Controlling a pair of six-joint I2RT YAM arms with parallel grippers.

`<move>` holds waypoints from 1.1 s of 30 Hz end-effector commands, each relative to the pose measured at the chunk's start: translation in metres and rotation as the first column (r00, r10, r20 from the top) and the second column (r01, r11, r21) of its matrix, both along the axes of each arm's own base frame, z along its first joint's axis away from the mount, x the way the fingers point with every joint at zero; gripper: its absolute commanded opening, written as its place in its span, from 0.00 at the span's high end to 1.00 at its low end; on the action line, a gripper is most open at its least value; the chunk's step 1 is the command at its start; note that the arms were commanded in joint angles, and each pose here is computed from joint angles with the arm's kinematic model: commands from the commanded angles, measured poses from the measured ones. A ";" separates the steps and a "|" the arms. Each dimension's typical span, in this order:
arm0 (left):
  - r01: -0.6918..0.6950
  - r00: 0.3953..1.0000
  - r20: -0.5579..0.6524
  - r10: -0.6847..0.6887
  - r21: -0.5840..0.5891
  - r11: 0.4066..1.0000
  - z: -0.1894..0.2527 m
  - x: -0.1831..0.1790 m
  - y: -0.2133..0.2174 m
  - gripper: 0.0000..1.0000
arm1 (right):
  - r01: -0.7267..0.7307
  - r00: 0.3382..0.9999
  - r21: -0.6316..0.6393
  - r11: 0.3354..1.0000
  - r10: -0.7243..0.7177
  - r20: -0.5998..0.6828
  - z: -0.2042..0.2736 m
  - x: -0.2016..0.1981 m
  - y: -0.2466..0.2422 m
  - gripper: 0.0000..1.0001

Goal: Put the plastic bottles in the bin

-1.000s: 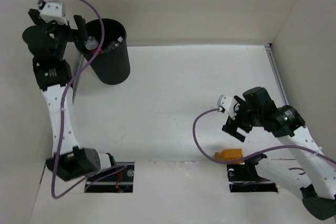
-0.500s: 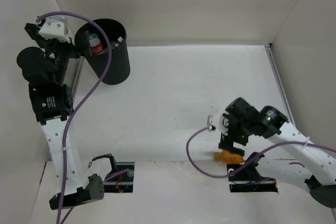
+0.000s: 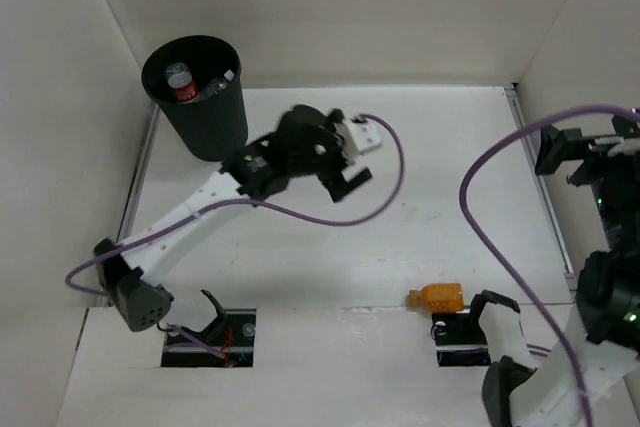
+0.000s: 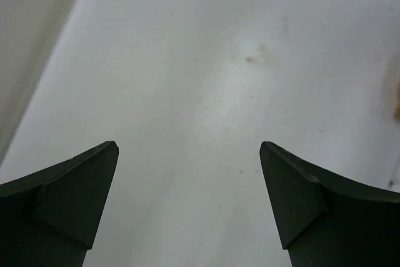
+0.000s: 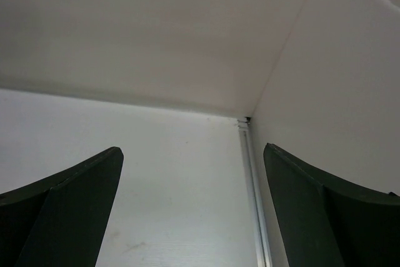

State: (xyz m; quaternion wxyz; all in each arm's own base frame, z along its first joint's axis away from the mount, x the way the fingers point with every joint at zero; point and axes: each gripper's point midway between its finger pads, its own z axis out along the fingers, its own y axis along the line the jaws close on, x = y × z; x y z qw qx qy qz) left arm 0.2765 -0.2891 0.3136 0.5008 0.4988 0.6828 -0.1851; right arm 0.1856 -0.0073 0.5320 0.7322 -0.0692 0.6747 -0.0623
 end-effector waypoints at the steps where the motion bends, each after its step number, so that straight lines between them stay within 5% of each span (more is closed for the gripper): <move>1: 0.167 0.986 0.021 -0.167 -0.010 0.986 0.009 -0.045 -0.061 0.00 | 0.069 0.997 0.173 0.983 -0.075 0.025 -0.008 -0.004 -0.008 0.00; 7: 0.314 0.927 -0.204 -0.316 -0.042 0.949 -0.065 -0.108 -0.143 0.00 | 0.187 0.967 0.306 0.933 -0.229 0.108 -0.026 -0.034 -0.008 0.00; 17: 0.357 0.846 -0.394 -0.358 -0.080 0.931 -0.152 -0.146 -0.215 0.01 | 0.211 0.925 0.350 0.912 -0.303 0.231 0.007 -0.057 0.007 0.00; 27: 0.469 0.725 -0.526 -0.444 -0.096 0.878 -0.184 -0.203 -0.230 0.01 | 0.109 0.966 0.496 0.862 -0.210 0.151 0.029 -0.001 -0.030 0.00; 33: 0.463 0.709 -0.564 -0.424 -0.081 0.883 -0.194 -0.220 -0.220 0.00 | 0.086 0.968 0.479 0.873 -0.187 0.167 0.055 0.012 -0.042 0.00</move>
